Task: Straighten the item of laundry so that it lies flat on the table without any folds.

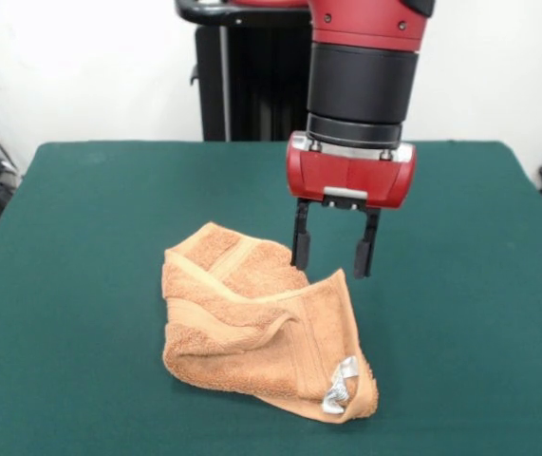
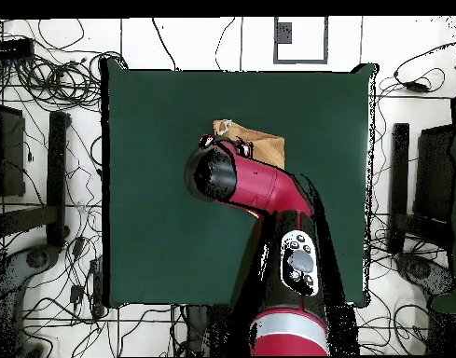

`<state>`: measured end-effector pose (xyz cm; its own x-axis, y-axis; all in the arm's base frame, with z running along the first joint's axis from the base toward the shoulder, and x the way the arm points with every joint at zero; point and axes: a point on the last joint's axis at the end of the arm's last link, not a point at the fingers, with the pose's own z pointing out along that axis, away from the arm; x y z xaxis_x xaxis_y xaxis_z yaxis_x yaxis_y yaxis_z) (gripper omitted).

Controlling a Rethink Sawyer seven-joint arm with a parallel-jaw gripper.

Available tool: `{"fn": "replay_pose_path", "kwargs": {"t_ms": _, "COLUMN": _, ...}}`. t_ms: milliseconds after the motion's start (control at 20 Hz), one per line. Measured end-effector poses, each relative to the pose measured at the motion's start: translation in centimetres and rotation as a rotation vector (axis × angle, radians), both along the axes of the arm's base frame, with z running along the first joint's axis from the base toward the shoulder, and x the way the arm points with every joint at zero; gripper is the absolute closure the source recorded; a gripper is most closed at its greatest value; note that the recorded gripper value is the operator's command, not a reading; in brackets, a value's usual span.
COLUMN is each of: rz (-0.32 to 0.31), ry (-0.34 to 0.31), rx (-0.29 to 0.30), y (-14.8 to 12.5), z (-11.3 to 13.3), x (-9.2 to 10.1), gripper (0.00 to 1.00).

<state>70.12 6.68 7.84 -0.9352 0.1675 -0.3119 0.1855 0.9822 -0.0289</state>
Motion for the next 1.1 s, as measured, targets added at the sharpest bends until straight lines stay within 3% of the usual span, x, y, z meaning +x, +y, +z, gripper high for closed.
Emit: {"fn": "replay_pose_path", "kwargs": {"t_ms": 1100, "rz": 0.0, "ry": 0.012, "rx": 0.001, "y": 0.02, "z": -0.65, "x": -0.33, "gripper": 0.0}}
